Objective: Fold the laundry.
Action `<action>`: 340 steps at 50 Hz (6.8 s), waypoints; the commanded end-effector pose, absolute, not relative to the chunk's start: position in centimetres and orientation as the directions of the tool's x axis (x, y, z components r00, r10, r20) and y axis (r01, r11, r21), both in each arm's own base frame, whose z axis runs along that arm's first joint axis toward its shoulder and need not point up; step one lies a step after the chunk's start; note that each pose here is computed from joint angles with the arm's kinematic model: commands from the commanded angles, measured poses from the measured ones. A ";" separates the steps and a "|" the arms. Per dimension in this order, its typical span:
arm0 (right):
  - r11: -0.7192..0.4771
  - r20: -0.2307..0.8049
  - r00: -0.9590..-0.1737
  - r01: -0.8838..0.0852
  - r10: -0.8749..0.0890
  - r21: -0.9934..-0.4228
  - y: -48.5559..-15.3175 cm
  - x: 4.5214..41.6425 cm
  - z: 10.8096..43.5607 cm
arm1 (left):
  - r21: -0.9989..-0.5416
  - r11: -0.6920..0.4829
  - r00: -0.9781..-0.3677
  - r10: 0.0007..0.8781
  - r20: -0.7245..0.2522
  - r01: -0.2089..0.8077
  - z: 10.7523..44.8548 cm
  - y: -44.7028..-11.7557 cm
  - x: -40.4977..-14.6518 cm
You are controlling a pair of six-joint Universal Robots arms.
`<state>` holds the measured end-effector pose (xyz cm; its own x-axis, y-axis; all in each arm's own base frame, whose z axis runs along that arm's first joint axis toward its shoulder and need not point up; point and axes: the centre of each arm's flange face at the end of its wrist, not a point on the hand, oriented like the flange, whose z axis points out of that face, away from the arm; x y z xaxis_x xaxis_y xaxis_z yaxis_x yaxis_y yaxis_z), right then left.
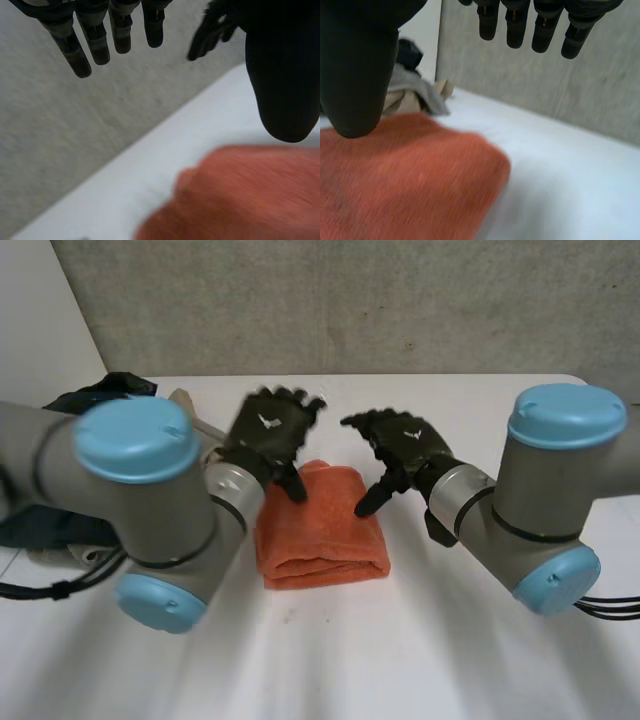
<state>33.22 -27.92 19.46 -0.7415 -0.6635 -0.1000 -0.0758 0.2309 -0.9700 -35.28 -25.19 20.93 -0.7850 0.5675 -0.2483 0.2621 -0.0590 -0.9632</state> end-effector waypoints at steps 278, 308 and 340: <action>0.260 -0.001 -0.749 -0.229 -0.662 -0.938 -24.0 37.4 11.9 | -0.858 -0.129 -0.631 0.626 -0.459 0.497 13.4 -39.4 -25.2; -0.385 0.413 -0.850 -0.280 -0.326 -0.879 -21.6 27.5 35.8 | -0.917 -0.379 -0.763 0.555 -0.330 0.121 34.0 -25.6 -25.5; -0.219 0.359 -0.806 -0.288 -0.471 -0.932 -27.3 32.1 25.8 | -0.978 -0.189 -0.741 0.644 -0.189 0.085 22.8 -37.9 -31.3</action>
<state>30.03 -23.96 30.14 -0.7761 -0.4983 0.3864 -0.3292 -0.2025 -0.9223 -29.56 -33.40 27.91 -0.7430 0.6459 -0.1755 0.0655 -0.1907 -0.9795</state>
